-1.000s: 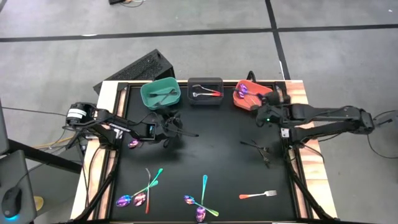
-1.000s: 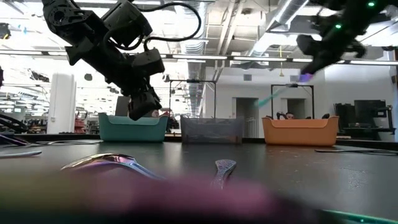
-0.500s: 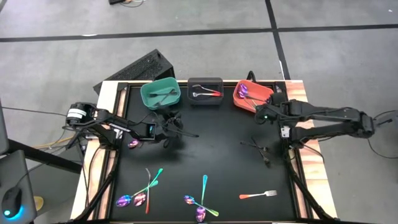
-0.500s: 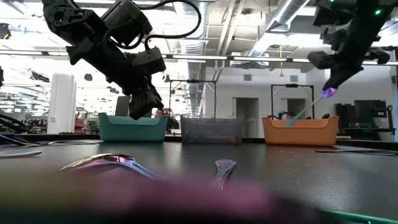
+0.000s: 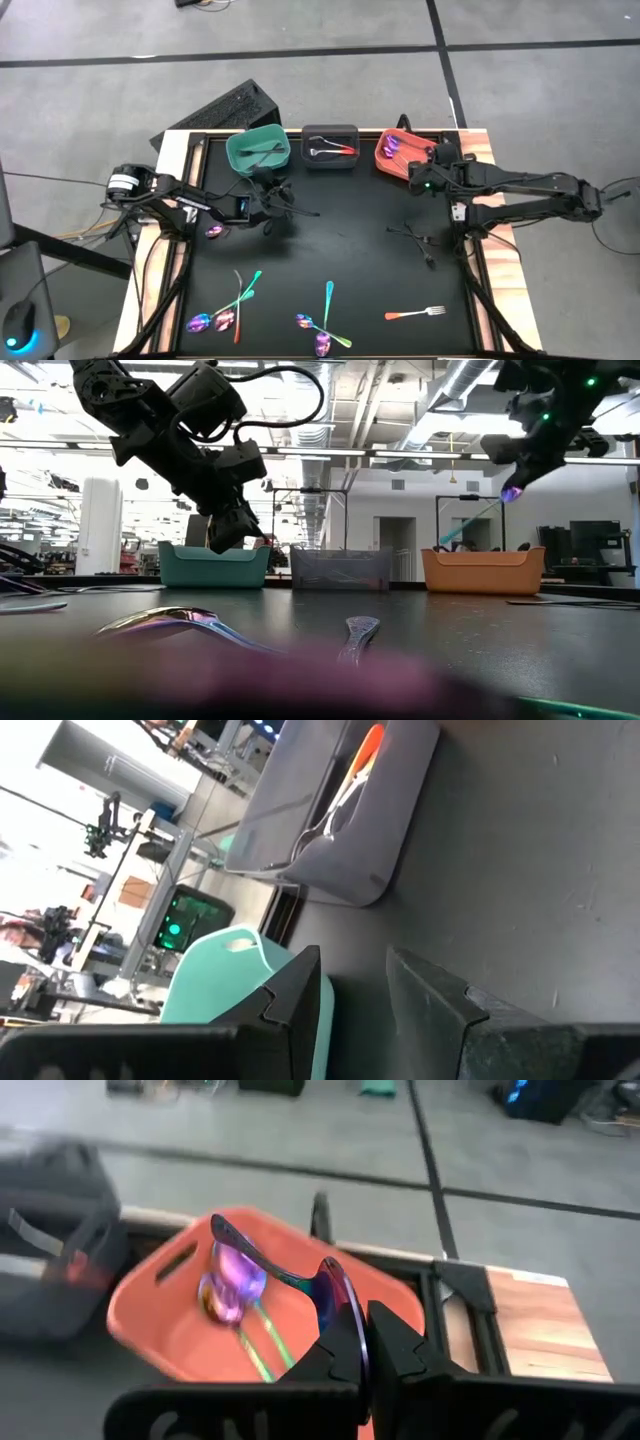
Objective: Sort silverware by color (type)
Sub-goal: Put the blue spoon into the orange bin
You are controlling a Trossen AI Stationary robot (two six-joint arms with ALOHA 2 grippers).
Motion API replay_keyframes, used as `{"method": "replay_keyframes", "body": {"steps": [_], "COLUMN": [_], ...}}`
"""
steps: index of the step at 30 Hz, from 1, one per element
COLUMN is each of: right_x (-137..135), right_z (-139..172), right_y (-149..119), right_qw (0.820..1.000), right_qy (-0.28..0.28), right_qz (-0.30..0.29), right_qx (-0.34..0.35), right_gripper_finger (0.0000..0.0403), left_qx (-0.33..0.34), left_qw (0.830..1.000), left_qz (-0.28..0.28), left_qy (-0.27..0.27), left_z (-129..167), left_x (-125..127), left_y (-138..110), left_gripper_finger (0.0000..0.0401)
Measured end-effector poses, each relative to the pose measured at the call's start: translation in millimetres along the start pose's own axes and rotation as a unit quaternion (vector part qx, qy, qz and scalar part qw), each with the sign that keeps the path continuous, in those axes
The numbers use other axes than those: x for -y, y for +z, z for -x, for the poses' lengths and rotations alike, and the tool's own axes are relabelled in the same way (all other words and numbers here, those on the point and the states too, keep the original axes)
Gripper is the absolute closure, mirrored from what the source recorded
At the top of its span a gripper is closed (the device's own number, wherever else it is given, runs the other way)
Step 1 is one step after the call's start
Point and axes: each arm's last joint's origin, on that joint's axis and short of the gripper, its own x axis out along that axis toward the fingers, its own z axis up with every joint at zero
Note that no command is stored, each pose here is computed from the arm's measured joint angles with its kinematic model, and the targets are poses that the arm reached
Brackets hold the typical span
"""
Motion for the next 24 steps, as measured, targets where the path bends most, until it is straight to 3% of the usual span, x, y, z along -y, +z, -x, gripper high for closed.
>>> {"method": "replay_keyframes", "body": {"steps": [10, 18, 24], "right_x": [2, 1, -5], "right_z": [-10, -24, -34], "right_y": [-32, -54, -66], "right_qw": [0.990, 0.987, 0.988], "right_qy": [0.019, 0.025, 0.030], "right_qz": [-0.115, -0.135, -0.115], "right_qx": [0.076, 0.086, 0.101], "right_gripper_finger": [0.0390, 0.0385, 0.0351], "left_qx": [-0.013, -0.011, 0.000], "left_qw": [1.000, 1.000, 0.999], "left_qz": [0.011, 0.025, 0.044], "left_qy": [-0.003, -0.002, 0.005], "left_z": [0, 0, 0], "left_x": [1, 1, -1], "left_y": [-3, -3, 0], "left_gripper_finger": [0.0291, 0.0291, 0.0291]}}
